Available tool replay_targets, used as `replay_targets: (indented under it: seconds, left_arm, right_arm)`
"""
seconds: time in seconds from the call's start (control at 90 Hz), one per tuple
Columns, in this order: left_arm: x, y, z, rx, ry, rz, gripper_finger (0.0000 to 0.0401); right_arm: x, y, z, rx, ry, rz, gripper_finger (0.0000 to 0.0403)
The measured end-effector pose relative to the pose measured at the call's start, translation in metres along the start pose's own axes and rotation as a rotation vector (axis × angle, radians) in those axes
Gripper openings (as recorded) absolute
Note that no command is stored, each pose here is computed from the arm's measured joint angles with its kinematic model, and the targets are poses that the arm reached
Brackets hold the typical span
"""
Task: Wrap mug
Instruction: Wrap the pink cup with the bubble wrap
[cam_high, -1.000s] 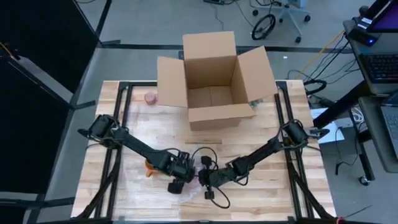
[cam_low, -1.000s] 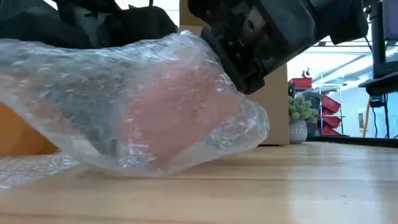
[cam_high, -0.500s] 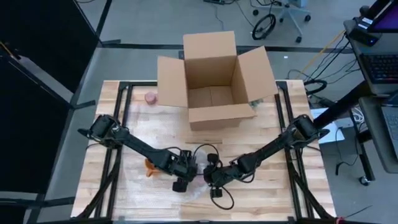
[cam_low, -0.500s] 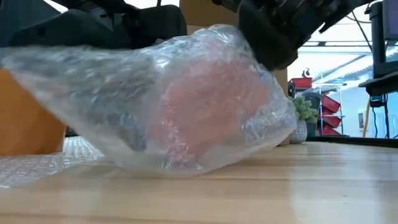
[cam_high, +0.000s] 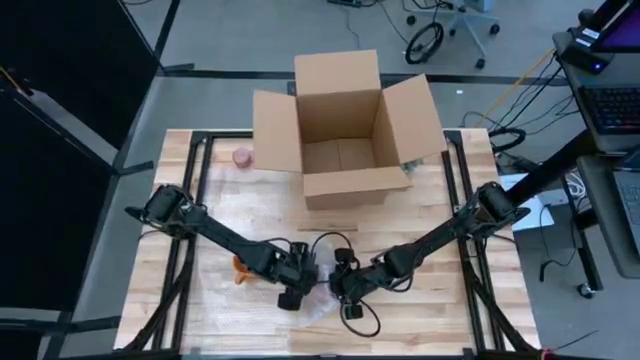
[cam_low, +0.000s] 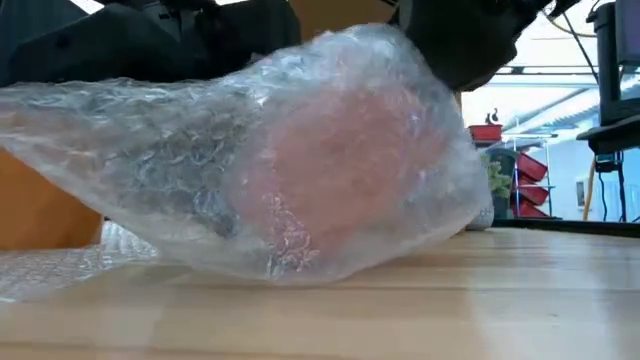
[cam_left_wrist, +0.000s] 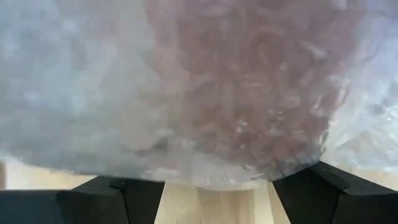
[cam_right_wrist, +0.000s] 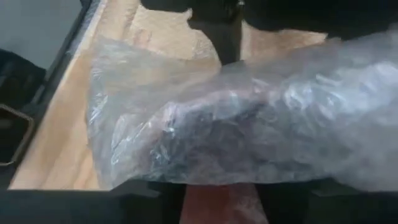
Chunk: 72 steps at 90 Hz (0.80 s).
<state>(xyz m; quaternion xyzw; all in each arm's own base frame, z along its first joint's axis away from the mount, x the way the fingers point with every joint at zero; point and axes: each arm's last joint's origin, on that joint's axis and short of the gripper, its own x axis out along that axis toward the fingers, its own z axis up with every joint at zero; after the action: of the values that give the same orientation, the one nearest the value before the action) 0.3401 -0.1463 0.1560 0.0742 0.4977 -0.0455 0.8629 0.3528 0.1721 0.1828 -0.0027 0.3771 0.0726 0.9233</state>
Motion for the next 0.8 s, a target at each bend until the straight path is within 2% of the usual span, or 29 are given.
replay_targets:
  seconds: [0.122,0.267,0.356,0.467,0.578,0.8]
  left_arm:
    - [0.002,-0.007,0.008,0.018,-0.092,-0.014,0.0255]
    - [0.014,-0.008,0.01,0.015,-0.132,-0.011,0.0255]
    - [0.023,-0.011,0.012,0.016,-0.164,-0.022,0.0255]
    - [0.029,-0.011,0.008,0.022,-0.133,-0.019,0.0255]
    - [0.03,-0.01,0.002,0.026,-0.069,-0.006,0.0255]
    - [0.015,-0.007,-0.006,0.016,0.03,0.012,0.0255]
  right_arm:
    - [-0.011,0.0,0.019,-0.048,0.061,-0.017,0.0116]
    - [-0.018,-0.006,0.032,-0.058,0.134,-0.029,0.0098]
    - [-0.016,-0.011,0.033,-0.039,0.185,0.026,0.0093]
    - [-0.009,-0.017,0.027,0.015,0.261,0.046,0.0092]
    - [-0.008,-0.018,0.022,0.021,0.307,0.044,0.0109]
    - [-0.008,-0.017,0.023,0.029,0.294,0.058,0.0181]
